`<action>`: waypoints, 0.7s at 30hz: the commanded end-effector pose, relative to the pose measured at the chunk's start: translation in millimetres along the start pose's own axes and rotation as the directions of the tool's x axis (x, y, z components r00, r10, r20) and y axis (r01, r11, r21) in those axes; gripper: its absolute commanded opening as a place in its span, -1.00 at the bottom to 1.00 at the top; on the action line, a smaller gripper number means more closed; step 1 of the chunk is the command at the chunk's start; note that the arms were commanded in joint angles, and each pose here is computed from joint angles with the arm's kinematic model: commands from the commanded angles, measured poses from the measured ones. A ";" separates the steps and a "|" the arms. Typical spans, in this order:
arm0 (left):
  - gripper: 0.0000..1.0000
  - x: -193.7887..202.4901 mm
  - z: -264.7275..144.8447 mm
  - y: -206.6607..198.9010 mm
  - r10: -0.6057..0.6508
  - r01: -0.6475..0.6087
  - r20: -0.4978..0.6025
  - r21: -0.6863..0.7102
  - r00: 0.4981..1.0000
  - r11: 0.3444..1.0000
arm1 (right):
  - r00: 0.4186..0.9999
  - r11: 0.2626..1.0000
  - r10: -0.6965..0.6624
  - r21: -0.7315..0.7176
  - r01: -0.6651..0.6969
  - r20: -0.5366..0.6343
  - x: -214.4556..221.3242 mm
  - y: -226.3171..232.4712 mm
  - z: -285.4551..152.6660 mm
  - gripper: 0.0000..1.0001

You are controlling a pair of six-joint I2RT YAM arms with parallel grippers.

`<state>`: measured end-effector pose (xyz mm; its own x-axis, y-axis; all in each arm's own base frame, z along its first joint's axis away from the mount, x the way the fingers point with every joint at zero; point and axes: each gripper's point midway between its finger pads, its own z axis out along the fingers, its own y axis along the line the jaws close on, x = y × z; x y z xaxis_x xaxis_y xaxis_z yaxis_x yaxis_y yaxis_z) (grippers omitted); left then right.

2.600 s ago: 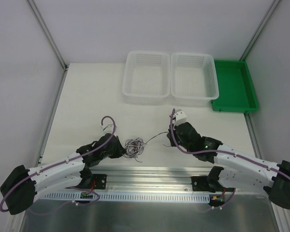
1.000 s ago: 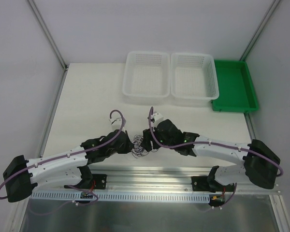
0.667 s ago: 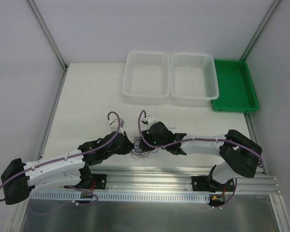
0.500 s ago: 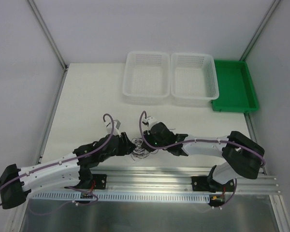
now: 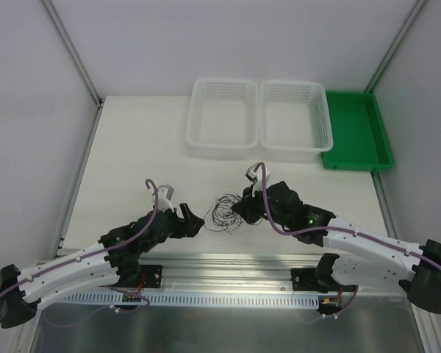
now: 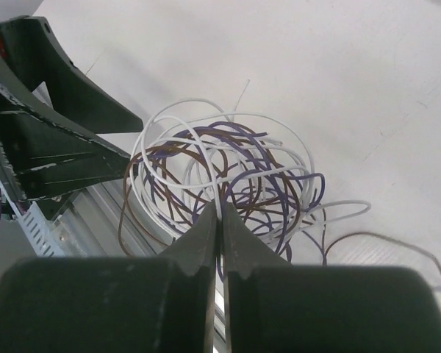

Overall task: Untangle the cables
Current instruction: Untie the cable.

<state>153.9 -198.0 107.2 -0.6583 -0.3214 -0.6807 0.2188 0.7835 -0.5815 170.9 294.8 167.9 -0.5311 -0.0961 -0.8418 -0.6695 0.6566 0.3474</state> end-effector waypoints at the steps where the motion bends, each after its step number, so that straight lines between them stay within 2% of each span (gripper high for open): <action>1: 0.54 -4.5 -0.4 -19.4 0.118 -0.117 -0.021 0.064 0.993 0.991 | 1.000 0.999 -0.030 -0.015 0.030 0.006 -5.5 1.3 -8.9 -0.99; 6: 0.54 11.6 0.8 -51.5 0.262 -0.234 -0.083 0.253 0.961 0.939 | 0.999 1.000 -0.019 -0.008 0.020 0.029 -11.0 0.1 -12.3 -0.99; 10: 0.54 6.6 -4.9 -72.1 0.233 -0.203 -0.043 0.351 0.972 0.914 | 1.000 0.997 -0.014 0.077 0.014 0.010 -5.8 -17.5 -17.2 -0.98; 13: 0.54 0.1 -6.2 -78.4 0.189 -0.171 -0.015 0.369 0.982 0.914 | 1.000 0.999 -0.013 0.035 0.012 0.015 -7.2 -9.9 -16.8 -0.99; 21: 0.57 -4.8 0.1 -106.4 0.133 -0.096 -0.063 0.407 0.989 0.909 | 0.998 1.000 0.010 0.019 -0.009 -0.059 12.7 -5.3 1.8 -0.99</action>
<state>134.9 -258.4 133.9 -0.6714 -0.1231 -0.7308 0.5225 0.6206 -0.5846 169.9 278.6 150.5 -0.5653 -0.1508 -0.8110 -0.6425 0.6971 0.3183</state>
